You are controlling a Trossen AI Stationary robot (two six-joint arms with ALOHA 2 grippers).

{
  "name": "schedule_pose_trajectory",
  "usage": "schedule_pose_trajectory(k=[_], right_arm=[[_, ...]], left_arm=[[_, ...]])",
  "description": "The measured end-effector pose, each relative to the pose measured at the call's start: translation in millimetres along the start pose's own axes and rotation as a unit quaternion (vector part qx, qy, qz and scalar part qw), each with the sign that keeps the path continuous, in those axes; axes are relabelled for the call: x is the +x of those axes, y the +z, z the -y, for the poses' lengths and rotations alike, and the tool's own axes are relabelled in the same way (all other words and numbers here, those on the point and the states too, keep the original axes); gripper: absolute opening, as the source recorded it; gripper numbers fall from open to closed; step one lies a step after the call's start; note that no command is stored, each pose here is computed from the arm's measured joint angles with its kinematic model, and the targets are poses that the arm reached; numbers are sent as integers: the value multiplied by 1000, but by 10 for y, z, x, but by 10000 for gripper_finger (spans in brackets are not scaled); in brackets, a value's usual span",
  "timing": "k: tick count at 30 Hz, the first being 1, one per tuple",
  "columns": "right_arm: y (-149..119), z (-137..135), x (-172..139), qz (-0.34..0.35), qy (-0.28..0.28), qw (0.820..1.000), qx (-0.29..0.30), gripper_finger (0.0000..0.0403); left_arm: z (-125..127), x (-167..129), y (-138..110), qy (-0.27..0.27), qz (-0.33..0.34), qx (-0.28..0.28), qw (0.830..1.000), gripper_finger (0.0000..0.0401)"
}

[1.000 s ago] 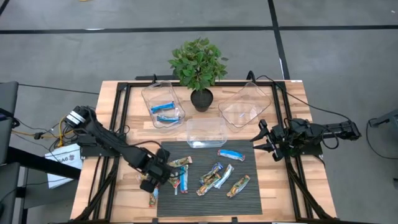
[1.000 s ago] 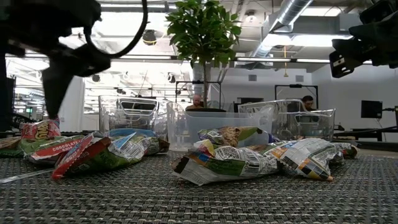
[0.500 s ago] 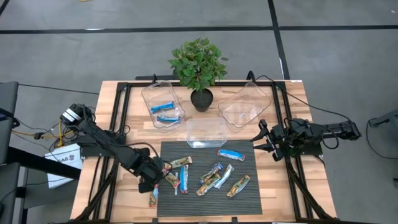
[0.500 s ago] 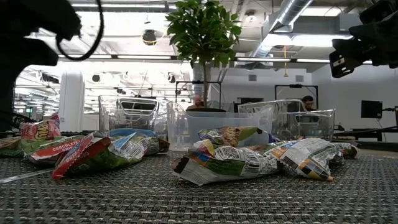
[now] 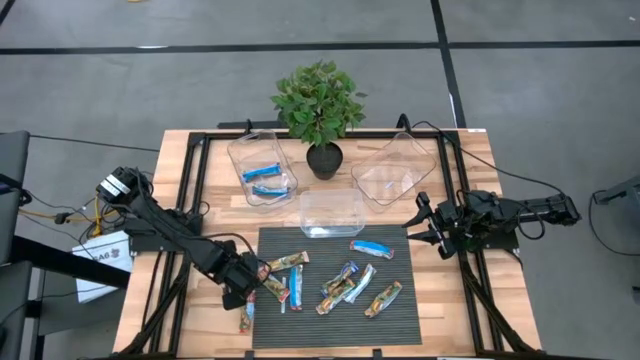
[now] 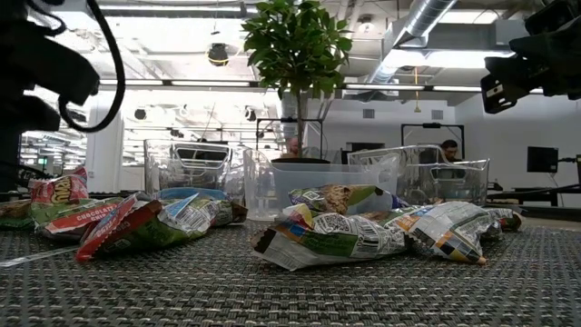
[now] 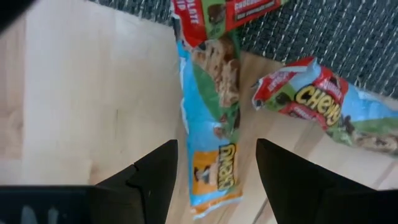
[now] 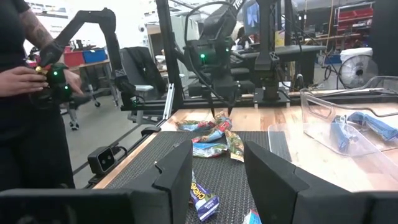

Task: Pick and place Granola Bars by type
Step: Put the yellow granola bar into the right transparent bin

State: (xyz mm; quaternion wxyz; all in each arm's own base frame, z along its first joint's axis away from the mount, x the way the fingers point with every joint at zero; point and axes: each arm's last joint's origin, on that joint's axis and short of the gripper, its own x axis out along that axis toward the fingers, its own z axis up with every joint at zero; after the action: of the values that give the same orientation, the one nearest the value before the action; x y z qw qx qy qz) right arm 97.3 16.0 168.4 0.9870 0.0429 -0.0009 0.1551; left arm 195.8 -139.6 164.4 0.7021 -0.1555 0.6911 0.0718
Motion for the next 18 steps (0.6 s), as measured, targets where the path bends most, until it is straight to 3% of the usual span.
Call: schedule_pose_trajectory(k=[7, 18], right_arm=[[0, 0, 0, 0, 0, 1000, 0, 138], [1, 0, 0, 0, 0, 1000, 0, 138]], left_arm=[[-81, 108, -46, 13, -5, -15, 1000, 210], [-127, 243, -70, -11, 7, -20, 1000, 210]])
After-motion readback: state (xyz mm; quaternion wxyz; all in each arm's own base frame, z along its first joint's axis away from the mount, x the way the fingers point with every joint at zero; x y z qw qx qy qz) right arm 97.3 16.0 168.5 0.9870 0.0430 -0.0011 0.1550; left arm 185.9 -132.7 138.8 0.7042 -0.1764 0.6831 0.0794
